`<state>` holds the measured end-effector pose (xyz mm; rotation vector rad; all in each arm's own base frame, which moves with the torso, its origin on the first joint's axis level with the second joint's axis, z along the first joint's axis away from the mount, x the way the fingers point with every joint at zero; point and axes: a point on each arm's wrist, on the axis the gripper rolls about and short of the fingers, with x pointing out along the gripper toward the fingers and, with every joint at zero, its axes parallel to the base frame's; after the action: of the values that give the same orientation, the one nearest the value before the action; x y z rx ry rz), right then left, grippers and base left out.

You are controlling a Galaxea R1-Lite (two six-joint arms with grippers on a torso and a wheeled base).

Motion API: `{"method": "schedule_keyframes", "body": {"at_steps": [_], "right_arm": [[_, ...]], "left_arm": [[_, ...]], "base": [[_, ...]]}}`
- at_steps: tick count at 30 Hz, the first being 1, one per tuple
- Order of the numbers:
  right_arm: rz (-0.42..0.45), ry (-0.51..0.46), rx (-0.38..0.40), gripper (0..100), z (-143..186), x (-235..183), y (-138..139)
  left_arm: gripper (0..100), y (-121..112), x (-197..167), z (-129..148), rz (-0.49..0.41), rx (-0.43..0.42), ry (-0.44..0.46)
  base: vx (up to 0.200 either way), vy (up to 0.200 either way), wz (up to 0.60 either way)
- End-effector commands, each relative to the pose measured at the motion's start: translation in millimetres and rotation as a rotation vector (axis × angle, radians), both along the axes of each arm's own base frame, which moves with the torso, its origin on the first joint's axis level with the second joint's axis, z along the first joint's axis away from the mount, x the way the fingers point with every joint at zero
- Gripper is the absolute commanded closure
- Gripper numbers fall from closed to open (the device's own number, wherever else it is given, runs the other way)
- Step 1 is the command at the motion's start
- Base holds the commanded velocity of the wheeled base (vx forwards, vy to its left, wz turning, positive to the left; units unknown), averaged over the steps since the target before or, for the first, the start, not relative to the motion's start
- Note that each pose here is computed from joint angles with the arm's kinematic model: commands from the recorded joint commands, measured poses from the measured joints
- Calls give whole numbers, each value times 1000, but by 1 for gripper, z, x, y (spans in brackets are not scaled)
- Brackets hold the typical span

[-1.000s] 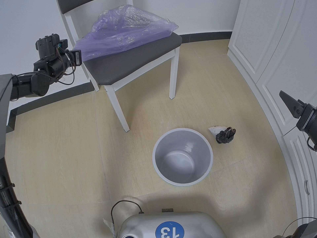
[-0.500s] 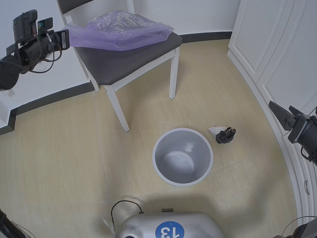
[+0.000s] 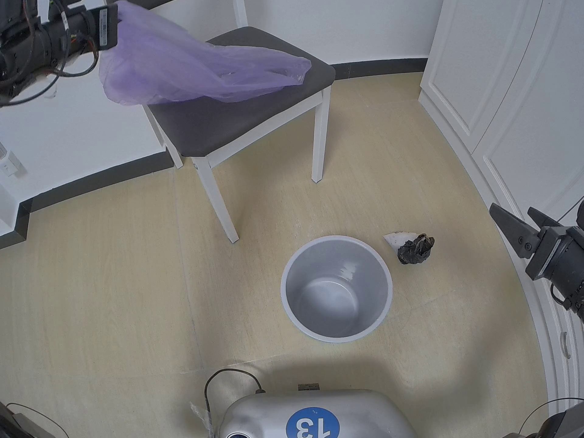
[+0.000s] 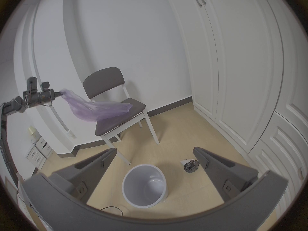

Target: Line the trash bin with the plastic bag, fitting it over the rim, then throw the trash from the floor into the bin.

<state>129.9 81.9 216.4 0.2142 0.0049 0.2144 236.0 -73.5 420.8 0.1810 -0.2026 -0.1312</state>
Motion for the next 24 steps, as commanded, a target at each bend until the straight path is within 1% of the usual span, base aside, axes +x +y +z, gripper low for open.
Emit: {"method": "schedule_keyframes", "body": {"at_steps": [1, 3, 4, 8, 15, 18, 22, 24], "right_arm": [[18, 11, -1, 0, -3, 0, 0], [23, 12, -2, 0, -4, 0, 0], [41, 20, -7, 0, -6, 0, 1], [46, 35, -19, 0, -11, -1, 1], [50, 49, -27, 0, -14, 0, 2], [50, 45, -25, 0, -13, 0, 2], [50, 30, -21, 0, -11, -2, 0], [46, 10, -11, 0, -7, -5, -3]], "left_arm": [[100, -23, -24, 18, -87, -3, -55], [100, -25, -26, 18, -92, 0, -57], [100, -32, -32, 19, -119, 16, -68], [100, -36, -43, 24, -161, 6, -89], [100, -45, -57, 26, -228, -2, -100], [100, -51, -60, 24, -255, -1, -91], [100, -55, -60, 21, -253, 13, -78], [100, -60, -64, 21, -278, 26, -82]], "base": [[0, 0, 0], [0, 0, 0], [0, 0, 0], [0, 0, 0], [0, 0, 0], [0, 0, 0], [0, 0, 0], [0, 0, 0]]}}
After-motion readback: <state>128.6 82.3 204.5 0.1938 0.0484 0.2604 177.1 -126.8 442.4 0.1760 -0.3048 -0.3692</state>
